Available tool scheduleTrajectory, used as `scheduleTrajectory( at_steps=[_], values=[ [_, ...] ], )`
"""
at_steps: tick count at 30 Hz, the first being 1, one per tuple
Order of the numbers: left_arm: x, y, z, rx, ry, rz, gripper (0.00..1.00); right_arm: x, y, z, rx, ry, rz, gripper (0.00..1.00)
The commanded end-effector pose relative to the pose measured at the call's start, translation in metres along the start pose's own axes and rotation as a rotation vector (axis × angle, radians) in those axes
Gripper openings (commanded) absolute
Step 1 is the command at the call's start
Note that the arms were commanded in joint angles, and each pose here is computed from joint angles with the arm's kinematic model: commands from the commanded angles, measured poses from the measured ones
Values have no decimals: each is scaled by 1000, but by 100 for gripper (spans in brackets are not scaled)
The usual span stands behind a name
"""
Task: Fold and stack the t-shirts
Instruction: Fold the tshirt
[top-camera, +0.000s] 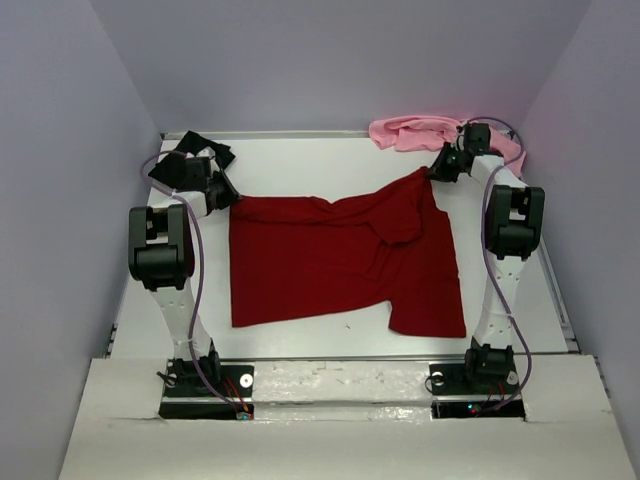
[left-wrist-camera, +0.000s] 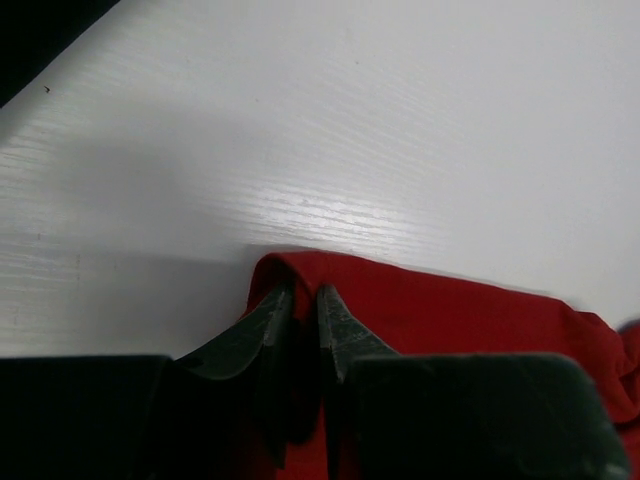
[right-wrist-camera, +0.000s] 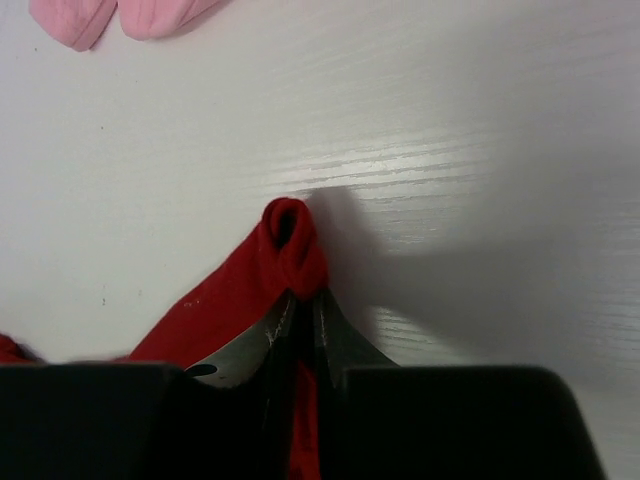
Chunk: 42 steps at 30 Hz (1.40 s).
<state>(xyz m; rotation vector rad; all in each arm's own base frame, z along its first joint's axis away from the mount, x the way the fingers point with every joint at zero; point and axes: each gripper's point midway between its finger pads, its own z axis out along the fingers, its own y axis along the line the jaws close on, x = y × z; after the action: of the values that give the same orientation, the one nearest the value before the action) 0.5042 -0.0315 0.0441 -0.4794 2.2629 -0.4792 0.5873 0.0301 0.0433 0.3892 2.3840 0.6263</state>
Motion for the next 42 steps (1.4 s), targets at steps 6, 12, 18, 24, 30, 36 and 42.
scheduleTrajectory(
  at_steps=[6, 12, 18, 24, 30, 36, 42],
  values=[
    [-24, 9, 2, -67, -55, 28, 24, -29, -2, -10, 54, -68, -52, 12],
    [-25, 10, 2, -77, -58, 28, 23, -27, -14, -10, 90, -65, -33, 12],
    [-28, 13, -3, -103, -76, 24, 24, -31, -31, -17, 147, -82, -4, 11],
    [-31, 16, -6, -125, -90, 19, 24, -35, -45, -23, 184, -96, 20, 11],
    [-32, 18, -6, -135, -94, 17, 24, -36, -50, -24, 188, -97, 32, 11],
    [-34, 18, -6, -136, -98, 18, 24, -36, -50, -24, 189, -100, 35, 11],
    [-35, 22, -7, -153, -103, 19, 24, -38, -60, -27, 220, -108, 45, 5]
  ],
)
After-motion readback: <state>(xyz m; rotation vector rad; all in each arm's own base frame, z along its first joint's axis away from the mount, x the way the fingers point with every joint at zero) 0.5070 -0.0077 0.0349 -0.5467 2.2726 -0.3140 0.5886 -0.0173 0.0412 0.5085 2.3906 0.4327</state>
